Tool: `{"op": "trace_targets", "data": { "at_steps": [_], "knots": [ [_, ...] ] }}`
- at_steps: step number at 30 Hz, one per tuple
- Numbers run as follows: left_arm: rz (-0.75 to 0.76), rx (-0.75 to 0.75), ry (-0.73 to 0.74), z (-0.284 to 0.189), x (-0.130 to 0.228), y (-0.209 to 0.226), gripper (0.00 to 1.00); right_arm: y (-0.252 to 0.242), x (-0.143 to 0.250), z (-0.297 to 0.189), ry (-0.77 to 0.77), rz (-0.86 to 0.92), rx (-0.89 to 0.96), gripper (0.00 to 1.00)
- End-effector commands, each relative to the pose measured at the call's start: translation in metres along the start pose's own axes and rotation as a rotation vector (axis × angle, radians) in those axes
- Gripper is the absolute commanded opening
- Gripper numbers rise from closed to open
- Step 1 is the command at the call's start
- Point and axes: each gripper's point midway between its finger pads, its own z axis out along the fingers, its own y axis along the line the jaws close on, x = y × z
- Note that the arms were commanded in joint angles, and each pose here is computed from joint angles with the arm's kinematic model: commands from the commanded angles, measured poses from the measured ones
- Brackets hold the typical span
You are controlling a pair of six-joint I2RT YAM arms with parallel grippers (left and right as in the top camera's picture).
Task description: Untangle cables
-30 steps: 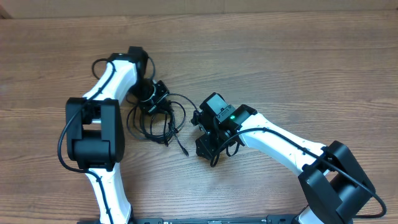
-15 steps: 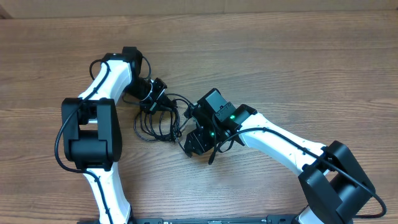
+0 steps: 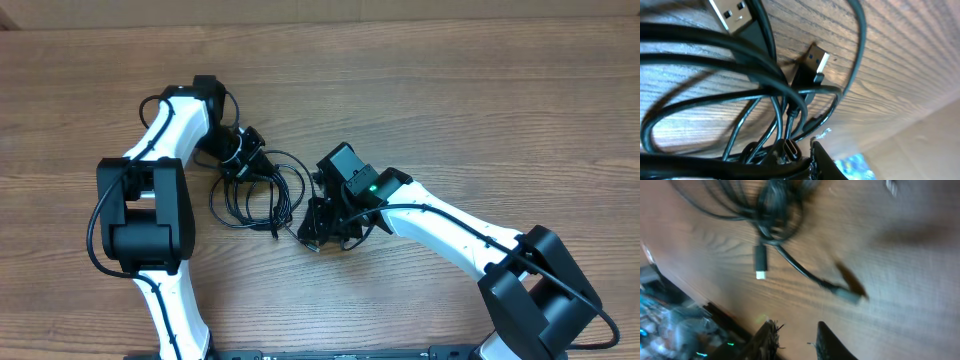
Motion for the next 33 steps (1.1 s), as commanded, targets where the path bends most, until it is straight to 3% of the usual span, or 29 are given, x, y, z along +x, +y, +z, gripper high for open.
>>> {"op": "trace_targets", "data": {
  "at_steps": [1, 8, 15, 26, 33],
  "knots": [
    [0.073, -0.089, -0.051, 0.007, -0.008, 0.005, 0.17, -0.013, 0.015, 0.007, 0.057, 0.427, 0.038, 0.24],
    [0.129, -0.125, -0.073, 0.017, -0.004, -0.002, 0.18, -0.045, 0.032, 0.025, 0.052, 0.915, 0.094, 0.34],
    [0.163, -0.273, -0.121, 0.024, -0.001, 0.011, 0.19, -0.047, 0.013, 0.030, -0.042, 0.947, 0.043, 0.44],
    [0.214, -0.303, -0.110, 0.037, 0.012, 0.003, 0.17, -0.053, 0.012, 0.038, -0.182, 1.016, 0.105, 0.49],
    [0.204, -0.332, -0.105, 0.035, 0.014, 0.009, 0.09, -0.058, 0.006, 0.040, -0.327, 1.001, 0.140, 0.38]
  ]
}}
